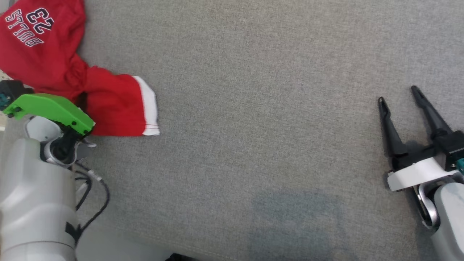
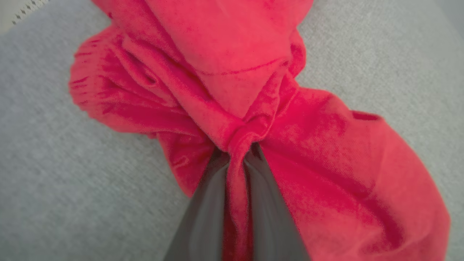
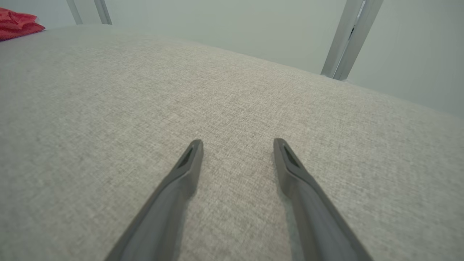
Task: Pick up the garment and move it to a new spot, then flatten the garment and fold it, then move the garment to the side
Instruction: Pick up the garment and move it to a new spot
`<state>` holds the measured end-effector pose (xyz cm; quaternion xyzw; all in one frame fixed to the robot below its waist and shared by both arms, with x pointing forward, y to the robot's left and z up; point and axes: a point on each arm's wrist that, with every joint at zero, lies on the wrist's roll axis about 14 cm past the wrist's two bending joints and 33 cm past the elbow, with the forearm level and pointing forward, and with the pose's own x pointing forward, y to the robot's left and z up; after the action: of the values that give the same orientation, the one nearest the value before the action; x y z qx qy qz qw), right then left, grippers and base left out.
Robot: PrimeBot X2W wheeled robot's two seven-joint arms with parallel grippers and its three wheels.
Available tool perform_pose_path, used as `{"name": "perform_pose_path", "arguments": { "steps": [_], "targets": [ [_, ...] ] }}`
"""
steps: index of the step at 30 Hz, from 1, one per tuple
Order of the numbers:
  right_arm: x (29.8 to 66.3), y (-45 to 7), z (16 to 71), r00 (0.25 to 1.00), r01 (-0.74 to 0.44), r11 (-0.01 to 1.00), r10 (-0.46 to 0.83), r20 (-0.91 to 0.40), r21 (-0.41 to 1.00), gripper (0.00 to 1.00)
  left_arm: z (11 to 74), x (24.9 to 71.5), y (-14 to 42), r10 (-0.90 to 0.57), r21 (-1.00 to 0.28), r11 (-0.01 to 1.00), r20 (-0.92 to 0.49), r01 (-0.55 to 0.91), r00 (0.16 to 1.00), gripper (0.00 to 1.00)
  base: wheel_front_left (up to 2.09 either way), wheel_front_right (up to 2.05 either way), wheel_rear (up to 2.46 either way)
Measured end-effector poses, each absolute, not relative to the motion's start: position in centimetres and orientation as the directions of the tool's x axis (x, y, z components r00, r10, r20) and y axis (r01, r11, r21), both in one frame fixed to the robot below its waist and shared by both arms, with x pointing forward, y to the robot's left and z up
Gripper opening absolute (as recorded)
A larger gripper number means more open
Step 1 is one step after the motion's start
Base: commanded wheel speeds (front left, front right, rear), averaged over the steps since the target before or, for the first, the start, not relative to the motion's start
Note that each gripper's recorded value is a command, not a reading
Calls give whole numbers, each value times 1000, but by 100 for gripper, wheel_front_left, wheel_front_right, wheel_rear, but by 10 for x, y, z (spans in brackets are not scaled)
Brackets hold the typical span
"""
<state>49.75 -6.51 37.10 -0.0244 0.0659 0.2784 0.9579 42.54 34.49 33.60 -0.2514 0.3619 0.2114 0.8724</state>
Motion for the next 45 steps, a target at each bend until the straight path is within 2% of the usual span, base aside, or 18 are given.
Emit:
{"name": "perform_pose_path", "arguments": {
  "steps": [2,4,8,13,17,22,25,30,36,37,39,40,41,45],
  "targets": [
    [492,-61,374,836,-535,845,530,-143,4,100,355,445,315,86,-443,742,-681,-503,727,0,0,0,0],
    [486,-53,382,837,-533,846,531,-132,28,100,383,463,280,-37,-550,742,-606,-385,795,0,0,0,0],
    [477,-44,401,843,-525,849,528,-105,51,100,439,465,264,-134,-607,764,-480,-218,867,0,0,0,0],
    [480,-58,435,884,-465,884,467,-33,49,100,501,477,193,-325,-672,741,-344,11,881,0,0,0,0],
    [477,-86,456,922,-388,921,388,7,35,100,532,474,124,-486,-701,692,-280,169,828,0,0,0,0],
    [464,-134,470,965,-263,965,263,20,12,100,544,457,37,-662,-718,619,-258,318,704,0,0,0,0],
    [453,-158,478,982,-188,982,187,30,17,100,529,446,1,-705,-705,620,-306,346,639,0,0,0,0],
    [427,-189,479,996,-83,996,82,15,25,100,477,430,-45,-728,-699,643,-433,312,532,0,0,0,0],
    [402,-222,484,1000,26,999,-26,11,21,100,446,425,-92,-738,-643,667,-498,376,456,0,0,0,0],
    [398,-226,486,999,39,999,-40,12,16,100,448,427,-101,-745,-645,659,-490,387,453,3,0,0,0],
    [391,-235,488,998,66,998,-66,13,9,100,456,431,-118,-766,-649,634,-451,420,459,46,0,0,0],
    [388,-239,489,997,81,997,-81,14,7,100,462,436,-125,-770,-651,626,-426,429,476,92,0,0,0],
    [385,-243,490,995,95,995,-96,13,5,100,467,440,-131,-773,-645,620,-401,447,492,100,0,0,0],
    [376,-256,494,990,140,990,-140,20,6,100,483,443,-152,-792,-592,600,-344,538,504,100,0,0,0]
  ]
}}
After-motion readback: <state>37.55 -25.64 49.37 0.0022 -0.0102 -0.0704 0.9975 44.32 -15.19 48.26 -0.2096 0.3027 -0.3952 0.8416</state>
